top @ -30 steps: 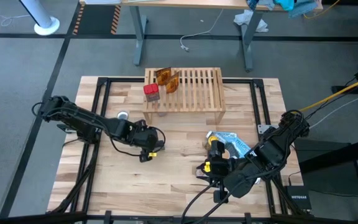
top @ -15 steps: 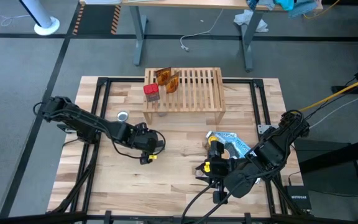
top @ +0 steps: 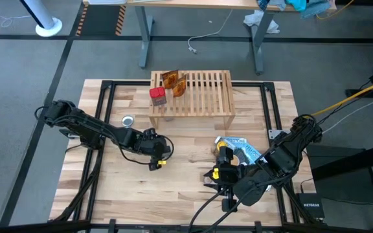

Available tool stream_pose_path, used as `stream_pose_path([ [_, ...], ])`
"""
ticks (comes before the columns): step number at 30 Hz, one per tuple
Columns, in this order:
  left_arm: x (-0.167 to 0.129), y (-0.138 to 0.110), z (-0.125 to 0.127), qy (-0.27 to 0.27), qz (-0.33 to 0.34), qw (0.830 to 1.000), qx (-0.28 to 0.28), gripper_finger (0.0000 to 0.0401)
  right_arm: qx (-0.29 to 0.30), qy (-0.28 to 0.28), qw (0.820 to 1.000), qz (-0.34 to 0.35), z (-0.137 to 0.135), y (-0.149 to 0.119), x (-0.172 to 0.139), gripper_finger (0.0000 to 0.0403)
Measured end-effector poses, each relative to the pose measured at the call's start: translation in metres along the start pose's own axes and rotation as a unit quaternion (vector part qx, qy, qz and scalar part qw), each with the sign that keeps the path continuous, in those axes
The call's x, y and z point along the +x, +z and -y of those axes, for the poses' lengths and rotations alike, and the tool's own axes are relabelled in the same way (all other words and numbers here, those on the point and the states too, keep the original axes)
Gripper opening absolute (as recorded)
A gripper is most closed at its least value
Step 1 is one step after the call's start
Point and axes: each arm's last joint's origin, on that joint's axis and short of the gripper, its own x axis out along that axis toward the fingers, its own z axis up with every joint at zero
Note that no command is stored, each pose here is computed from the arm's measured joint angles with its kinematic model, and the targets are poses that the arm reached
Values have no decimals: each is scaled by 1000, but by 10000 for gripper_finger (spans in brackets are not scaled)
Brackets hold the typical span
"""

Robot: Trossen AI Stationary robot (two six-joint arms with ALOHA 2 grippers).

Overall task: Shelf spices
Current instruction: Put the black seasoning can on the shelf

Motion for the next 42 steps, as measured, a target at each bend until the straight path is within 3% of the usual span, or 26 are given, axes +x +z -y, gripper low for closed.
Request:
stream_pose_path([
  [9,19,-5,4,-2,5,1000,0,312,0,0,1000,0,0,0,0,134],
  [14,26,-5,6,-3,8,1000,10,290,0,0,1000,0,0,0,0,134],
  [27,26,-1,5,-8,24,1000,9,118,0,0,1000,0,0,0,0,134],
  [35,25,2,6,-11,34,999,11,115,0,0,1000,0,0,0,0,134],
  [42,7,24,7,-10,60,997,37,115,0,0,1000,0,0,0,0,134],
])
